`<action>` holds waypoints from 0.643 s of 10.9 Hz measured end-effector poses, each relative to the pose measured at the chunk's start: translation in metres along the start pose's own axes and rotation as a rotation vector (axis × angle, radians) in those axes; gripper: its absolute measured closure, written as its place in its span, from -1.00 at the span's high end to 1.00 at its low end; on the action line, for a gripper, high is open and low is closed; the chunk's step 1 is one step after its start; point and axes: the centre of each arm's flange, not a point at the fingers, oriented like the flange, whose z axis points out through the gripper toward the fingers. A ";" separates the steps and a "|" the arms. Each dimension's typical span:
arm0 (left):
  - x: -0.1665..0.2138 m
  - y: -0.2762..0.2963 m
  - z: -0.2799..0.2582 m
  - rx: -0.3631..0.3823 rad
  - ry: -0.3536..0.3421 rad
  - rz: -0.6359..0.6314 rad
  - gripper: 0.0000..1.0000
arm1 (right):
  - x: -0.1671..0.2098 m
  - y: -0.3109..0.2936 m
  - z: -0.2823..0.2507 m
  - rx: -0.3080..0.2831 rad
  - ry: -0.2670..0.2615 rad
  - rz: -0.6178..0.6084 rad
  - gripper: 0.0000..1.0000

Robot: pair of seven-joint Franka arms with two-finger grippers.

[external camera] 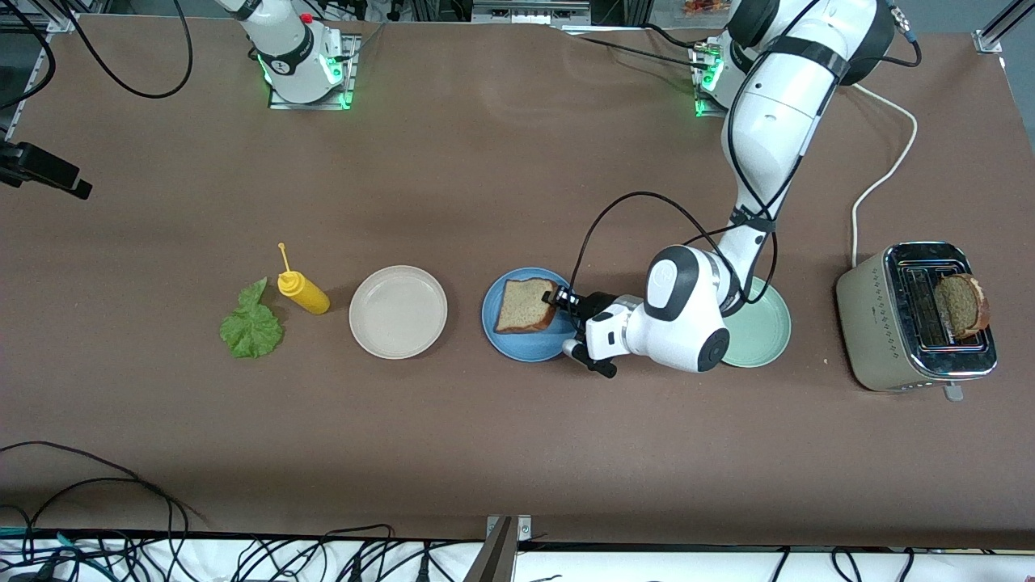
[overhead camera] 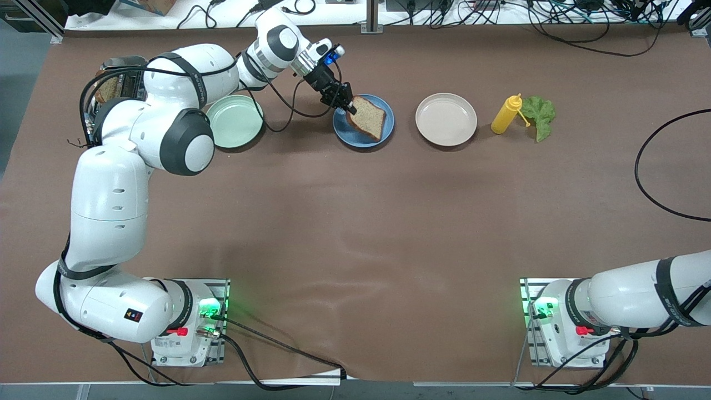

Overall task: Make sandwich in blue plate with both arms
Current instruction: 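Raise the left gripper back over the toaster while the right gripper moves out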

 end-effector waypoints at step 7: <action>0.005 -0.035 -0.042 0.239 0.039 0.071 0.97 | 0.001 -0.030 0.017 -0.011 -0.058 -0.051 1.00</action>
